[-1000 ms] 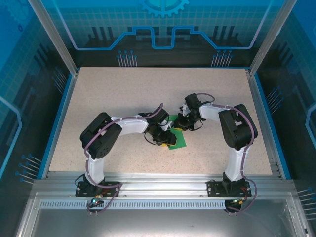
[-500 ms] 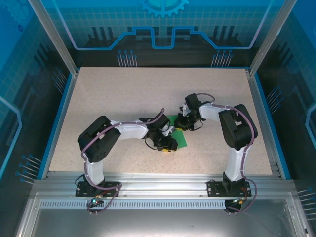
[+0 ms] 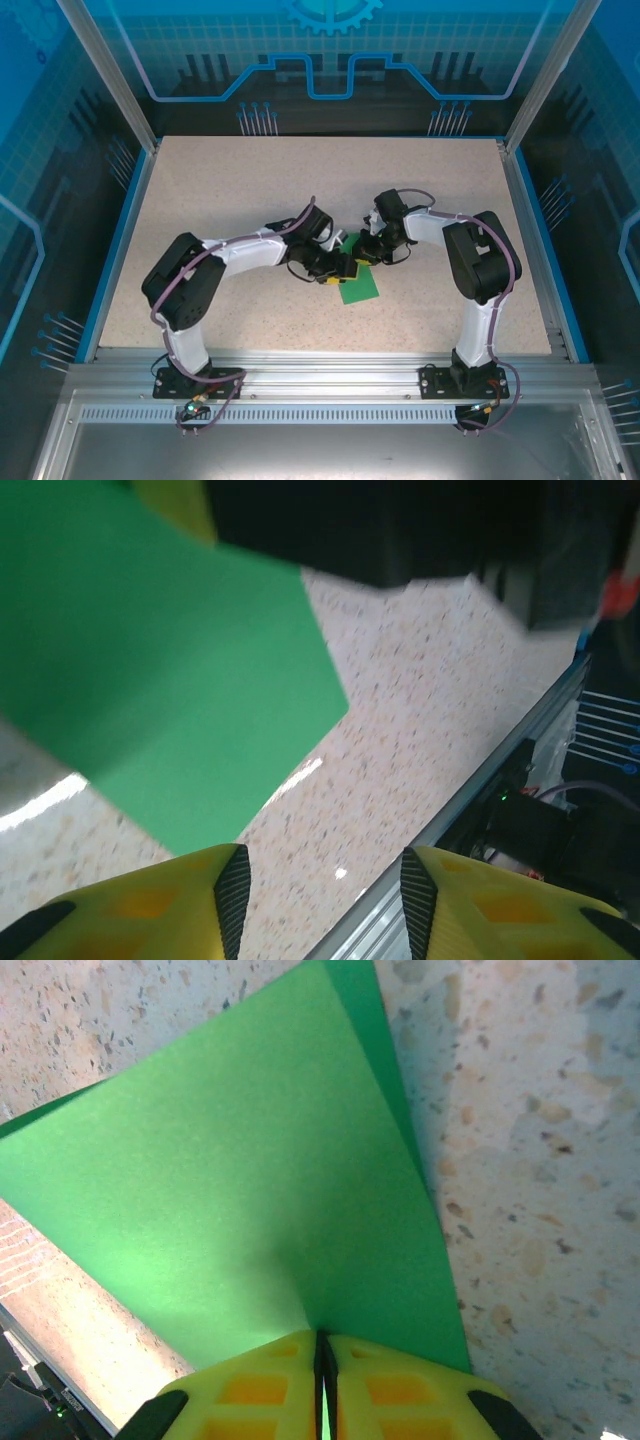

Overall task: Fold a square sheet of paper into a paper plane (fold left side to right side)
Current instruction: First fold in half a square sheet of paper at the center of the table.

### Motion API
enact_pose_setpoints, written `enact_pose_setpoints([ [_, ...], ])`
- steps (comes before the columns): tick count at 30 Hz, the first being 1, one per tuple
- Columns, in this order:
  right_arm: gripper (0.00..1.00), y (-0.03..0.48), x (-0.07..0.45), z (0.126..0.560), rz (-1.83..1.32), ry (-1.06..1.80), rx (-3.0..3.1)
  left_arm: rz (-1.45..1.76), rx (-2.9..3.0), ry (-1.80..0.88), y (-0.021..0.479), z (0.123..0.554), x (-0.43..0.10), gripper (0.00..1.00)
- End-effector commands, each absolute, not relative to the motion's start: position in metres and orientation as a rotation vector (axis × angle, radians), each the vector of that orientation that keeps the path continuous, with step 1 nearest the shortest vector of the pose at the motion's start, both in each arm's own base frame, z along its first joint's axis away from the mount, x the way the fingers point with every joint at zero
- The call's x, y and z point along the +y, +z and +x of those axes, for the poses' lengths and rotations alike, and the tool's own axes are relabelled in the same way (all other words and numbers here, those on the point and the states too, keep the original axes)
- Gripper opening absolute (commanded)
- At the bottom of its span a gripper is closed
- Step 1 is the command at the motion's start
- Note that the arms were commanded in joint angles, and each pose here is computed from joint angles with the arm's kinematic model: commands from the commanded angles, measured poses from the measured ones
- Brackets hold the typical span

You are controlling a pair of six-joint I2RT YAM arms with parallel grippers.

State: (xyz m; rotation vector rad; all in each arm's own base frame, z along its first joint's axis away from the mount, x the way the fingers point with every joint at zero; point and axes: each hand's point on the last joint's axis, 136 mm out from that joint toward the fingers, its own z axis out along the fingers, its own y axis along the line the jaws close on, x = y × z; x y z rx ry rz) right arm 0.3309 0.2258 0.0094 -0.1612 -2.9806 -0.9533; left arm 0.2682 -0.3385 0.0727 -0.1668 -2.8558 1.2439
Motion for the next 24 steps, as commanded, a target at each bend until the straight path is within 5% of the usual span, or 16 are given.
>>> enact_pose_setpoints([
  [1,0.12,-0.025,0.208,0.306,-0.222,-0.747,-2.942,-0.167,-2.816,1.236,0.062,0.274,-0.350,0.48],
  [13,0.12,-0.005,0.218,0.317,-0.182,-0.879,-2.972,-0.059,-2.858,1.025,0.015,0.277,-0.334,0.47],
  [24,0.23,0.084,0.188,0.328,-0.111,-0.993,-3.113,-0.022,-2.864,0.967,0.005,0.274,-0.327,0.47],
])
